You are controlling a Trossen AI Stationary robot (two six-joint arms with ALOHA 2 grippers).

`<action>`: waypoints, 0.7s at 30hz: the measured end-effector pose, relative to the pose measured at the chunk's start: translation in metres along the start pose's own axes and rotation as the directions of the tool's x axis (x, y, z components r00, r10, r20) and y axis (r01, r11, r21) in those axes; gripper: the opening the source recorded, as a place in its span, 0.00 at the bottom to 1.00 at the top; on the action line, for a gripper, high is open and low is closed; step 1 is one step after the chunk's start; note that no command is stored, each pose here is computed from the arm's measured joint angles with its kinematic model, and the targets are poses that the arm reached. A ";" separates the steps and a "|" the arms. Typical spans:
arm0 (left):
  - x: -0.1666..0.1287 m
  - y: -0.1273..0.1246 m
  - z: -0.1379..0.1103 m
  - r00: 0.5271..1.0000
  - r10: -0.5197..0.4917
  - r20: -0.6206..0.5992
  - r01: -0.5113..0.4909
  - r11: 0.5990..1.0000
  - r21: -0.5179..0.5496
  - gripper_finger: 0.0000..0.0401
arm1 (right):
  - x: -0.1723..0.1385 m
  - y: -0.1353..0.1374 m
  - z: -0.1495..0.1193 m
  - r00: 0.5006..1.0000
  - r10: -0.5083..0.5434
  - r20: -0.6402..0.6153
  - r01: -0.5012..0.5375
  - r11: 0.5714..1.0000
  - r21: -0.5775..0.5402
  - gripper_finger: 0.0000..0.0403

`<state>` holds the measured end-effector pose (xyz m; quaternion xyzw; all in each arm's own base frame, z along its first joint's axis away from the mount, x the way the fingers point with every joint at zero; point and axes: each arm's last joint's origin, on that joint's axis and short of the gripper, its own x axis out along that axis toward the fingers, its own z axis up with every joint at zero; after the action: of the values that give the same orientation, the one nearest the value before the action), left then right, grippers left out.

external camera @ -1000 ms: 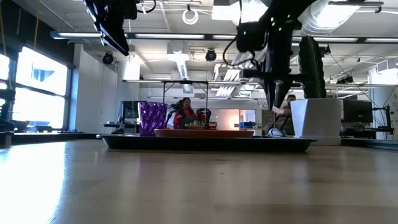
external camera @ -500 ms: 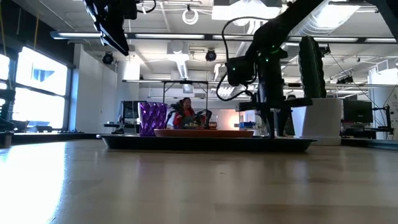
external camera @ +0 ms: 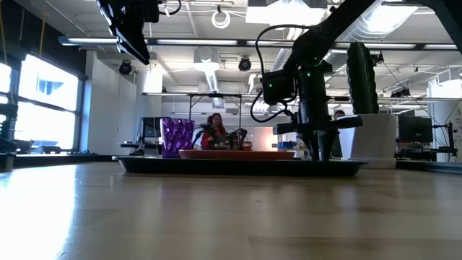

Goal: Pick and place plate/cup/fork/spoon on tray
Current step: Put the yellow fork on the black serving tray to the right of the orange plate

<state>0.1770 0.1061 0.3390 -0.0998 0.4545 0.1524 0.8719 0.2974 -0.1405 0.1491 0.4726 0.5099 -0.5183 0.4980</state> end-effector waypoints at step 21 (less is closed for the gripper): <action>0.000 0.000 0.000 1.000 0.000 0.000 0.000 1.000 0.000 0.29 | 0.000 -0.001 -0.001 1.000 -0.011 -0.006 0.011 1.000 -0.010 0.24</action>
<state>0.1769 0.1062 0.3390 -0.0998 0.4545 0.1524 0.8719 0.2964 -0.1399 0.1491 0.4686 0.5167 -0.5172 0.4959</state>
